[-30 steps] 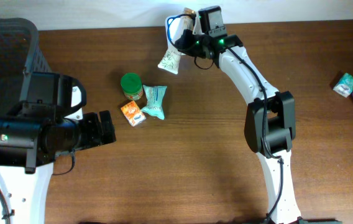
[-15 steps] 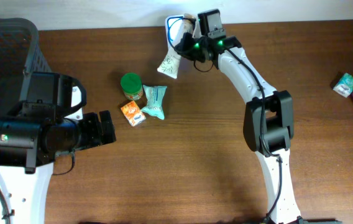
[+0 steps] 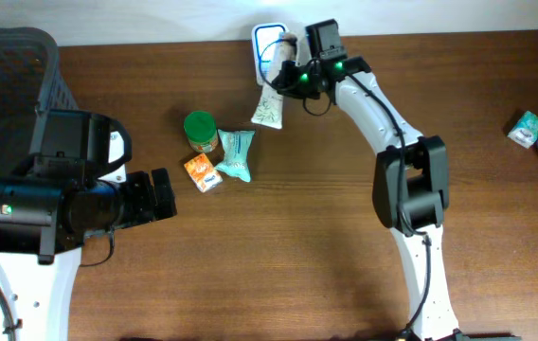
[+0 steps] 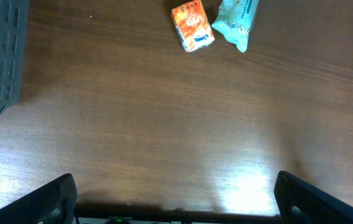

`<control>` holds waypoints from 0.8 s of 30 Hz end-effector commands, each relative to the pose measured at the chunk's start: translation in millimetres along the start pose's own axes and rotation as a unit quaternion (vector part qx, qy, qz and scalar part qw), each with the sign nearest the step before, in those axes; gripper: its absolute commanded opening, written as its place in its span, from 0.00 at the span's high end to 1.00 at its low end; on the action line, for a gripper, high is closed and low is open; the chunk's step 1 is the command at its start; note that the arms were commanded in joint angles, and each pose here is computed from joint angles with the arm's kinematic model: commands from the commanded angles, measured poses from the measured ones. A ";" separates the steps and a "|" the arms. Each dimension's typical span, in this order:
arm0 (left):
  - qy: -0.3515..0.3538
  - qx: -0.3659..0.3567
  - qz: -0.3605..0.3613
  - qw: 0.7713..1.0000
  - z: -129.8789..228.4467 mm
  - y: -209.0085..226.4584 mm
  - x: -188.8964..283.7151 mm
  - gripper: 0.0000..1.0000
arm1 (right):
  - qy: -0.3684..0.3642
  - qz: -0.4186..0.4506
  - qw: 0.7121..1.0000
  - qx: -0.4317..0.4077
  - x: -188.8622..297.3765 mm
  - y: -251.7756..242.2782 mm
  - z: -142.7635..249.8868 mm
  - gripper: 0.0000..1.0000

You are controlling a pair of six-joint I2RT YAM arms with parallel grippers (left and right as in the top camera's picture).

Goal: Scan the item barcode
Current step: 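Carry the tube to the far right and release it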

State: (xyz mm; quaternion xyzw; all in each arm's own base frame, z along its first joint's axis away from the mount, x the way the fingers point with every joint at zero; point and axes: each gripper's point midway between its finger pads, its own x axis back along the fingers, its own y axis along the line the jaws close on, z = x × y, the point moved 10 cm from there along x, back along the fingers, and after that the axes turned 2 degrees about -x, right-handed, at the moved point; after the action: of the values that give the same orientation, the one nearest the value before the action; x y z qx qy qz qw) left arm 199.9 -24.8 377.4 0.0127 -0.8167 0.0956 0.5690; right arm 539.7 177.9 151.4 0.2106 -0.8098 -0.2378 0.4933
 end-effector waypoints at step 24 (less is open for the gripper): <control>-0.008 -0.004 -0.002 1.000 1.1 0.9 3.4 0.01 | 0.011 0.454 0.876 -0.162 332.1 -313.9 10.6 0.96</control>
State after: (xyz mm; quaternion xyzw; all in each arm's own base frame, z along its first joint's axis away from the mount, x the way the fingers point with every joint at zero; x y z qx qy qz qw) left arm 199.9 -24.8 377.4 0.0125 -0.8166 0.0957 0.5690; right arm 423.3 -252.9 204.7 -0.2477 -0.7698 -0.1872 0.5576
